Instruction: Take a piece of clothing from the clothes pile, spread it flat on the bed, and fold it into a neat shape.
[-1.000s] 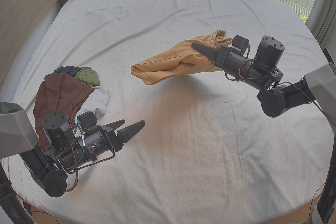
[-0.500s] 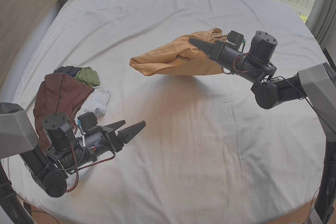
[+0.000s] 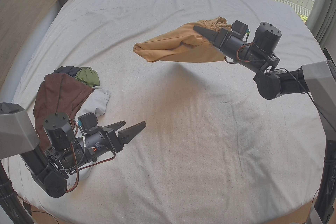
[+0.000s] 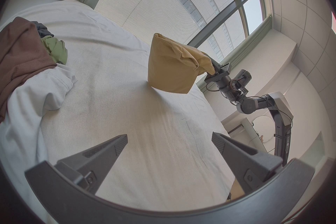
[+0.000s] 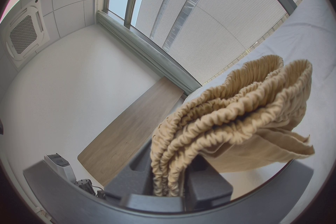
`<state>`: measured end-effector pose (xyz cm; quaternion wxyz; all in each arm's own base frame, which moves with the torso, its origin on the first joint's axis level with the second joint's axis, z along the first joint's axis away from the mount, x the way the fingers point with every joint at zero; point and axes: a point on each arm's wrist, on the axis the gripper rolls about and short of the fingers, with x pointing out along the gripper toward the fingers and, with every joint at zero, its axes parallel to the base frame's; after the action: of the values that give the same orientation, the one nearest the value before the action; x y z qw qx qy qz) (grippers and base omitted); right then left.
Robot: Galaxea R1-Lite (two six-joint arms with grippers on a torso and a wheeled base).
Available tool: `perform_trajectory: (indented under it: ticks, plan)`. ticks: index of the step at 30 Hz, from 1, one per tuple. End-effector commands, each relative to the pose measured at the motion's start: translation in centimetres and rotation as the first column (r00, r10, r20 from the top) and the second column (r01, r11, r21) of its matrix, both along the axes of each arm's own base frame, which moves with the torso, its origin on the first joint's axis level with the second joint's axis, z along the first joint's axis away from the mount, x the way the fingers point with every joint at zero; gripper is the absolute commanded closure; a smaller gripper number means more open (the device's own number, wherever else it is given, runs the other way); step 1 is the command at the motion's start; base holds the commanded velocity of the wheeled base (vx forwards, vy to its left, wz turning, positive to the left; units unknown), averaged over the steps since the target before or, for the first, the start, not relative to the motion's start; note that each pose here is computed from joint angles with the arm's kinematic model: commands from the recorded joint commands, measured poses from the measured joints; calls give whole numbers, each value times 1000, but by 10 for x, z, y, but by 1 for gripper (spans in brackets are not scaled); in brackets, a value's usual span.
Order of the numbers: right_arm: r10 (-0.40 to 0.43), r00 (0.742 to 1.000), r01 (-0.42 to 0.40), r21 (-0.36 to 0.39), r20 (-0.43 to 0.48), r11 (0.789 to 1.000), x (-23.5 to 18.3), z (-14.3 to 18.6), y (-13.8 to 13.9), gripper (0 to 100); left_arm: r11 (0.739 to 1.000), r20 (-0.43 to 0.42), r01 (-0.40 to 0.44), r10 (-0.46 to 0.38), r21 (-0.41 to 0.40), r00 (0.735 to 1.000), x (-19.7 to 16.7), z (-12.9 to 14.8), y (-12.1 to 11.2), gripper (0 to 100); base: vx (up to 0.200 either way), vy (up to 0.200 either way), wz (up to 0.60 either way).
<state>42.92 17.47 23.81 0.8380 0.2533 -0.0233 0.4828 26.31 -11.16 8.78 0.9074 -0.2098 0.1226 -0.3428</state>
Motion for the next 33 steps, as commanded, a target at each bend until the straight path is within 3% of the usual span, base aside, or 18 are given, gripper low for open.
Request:
perform_trajectory:
  ticks: [1, 5, 14, 22, 33]
  plan:
    - [4, 999, -5, 14, 39, 1000, 1, 13, 3, 100, 1000, -3, 0, 0, 0, 1000, 0, -1, 0, 0, 0, 0, 0]
    - [-2, 1000, 2, 9, 28, 1000, 16, -3, 6, 100, 1000, -6, 0, 0, 2, 1000, 0, -2, 0, 0, 0, 0, 0]
    - [-23, 998, 20, -59, -57, 998, 47, -88, 12, 100, 1000, -15, 0, 0, -1, 1000, -1, -2, 0, 0, 0, 0, 0]
    - [-44, 991, 26, -144, -123, 989, 29, -138, 3, 100, 1000, -14, -1, 1, -5, 1000, -2, -1, 1, 0, 0, 0, 0]
    - [-52, 981, 20, -170, -187, 985, -2, -179, -9, 100, 1000, -17, 7, -7, -4, 1000, -3, -2, -1, 0, 0, 0, 0]
